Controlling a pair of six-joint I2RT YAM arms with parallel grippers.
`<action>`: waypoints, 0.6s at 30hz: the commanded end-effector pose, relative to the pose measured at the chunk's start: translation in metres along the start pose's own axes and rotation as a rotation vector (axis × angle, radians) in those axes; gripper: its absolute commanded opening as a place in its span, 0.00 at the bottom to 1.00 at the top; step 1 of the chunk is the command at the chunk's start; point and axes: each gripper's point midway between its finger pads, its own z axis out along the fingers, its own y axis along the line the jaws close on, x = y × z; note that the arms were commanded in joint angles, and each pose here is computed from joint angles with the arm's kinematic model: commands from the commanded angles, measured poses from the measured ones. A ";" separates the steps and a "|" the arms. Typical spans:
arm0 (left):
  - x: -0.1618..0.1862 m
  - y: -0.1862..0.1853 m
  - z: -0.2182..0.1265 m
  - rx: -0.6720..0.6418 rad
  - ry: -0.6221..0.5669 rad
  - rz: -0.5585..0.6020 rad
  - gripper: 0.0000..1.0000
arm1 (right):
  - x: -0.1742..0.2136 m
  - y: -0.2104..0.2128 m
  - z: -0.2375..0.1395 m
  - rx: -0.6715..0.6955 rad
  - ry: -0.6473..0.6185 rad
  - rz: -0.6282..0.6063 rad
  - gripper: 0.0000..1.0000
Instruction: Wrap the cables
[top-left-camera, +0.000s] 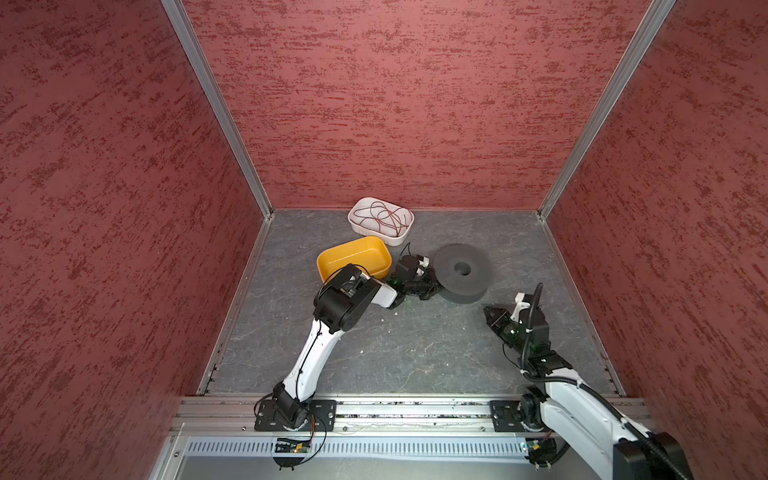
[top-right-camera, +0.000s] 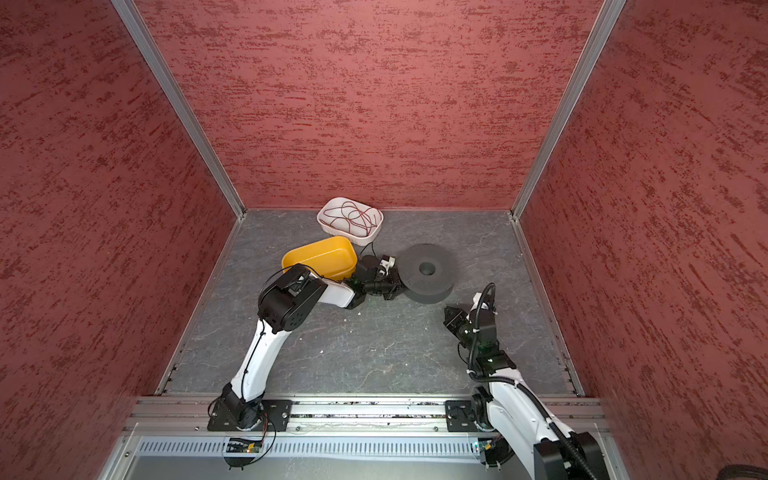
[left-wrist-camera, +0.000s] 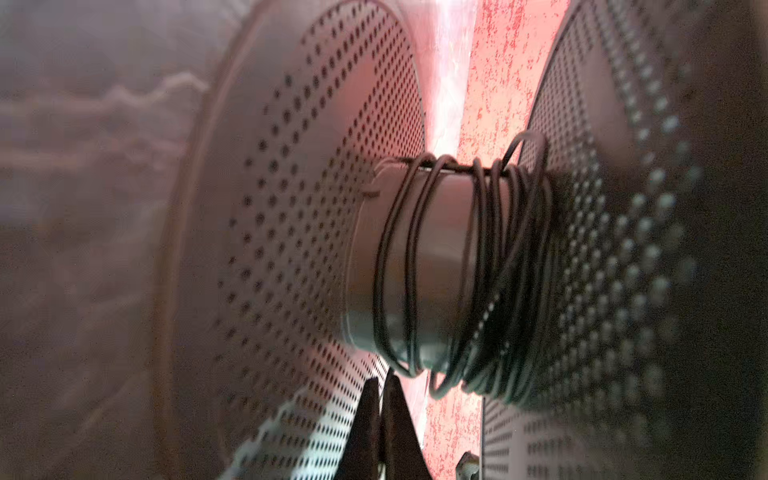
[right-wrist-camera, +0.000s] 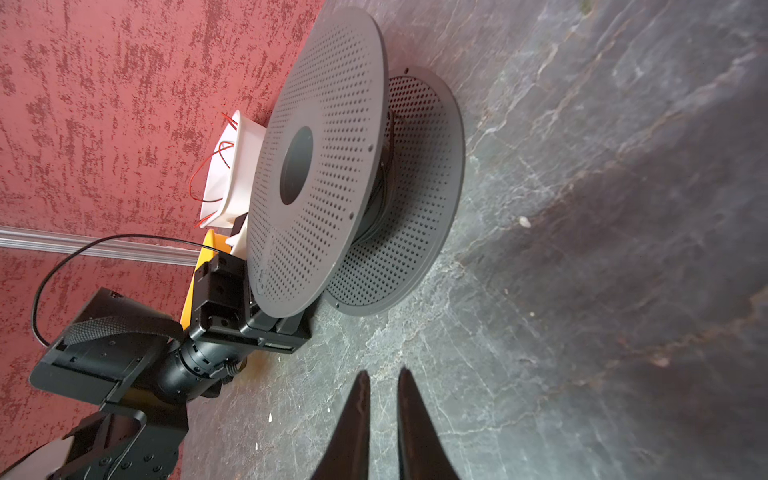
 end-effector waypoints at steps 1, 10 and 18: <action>-0.008 0.015 0.003 -0.039 -0.023 -0.016 0.00 | -0.012 0.014 -0.001 -0.017 -0.031 -0.027 0.15; -0.017 0.016 0.006 -0.038 -0.060 -0.031 0.00 | -0.014 0.016 -0.001 -0.021 -0.035 -0.031 0.15; -0.025 0.018 0.011 -0.027 -0.087 -0.067 0.00 | -0.013 0.016 -0.001 -0.023 -0.028 -0.039 0.15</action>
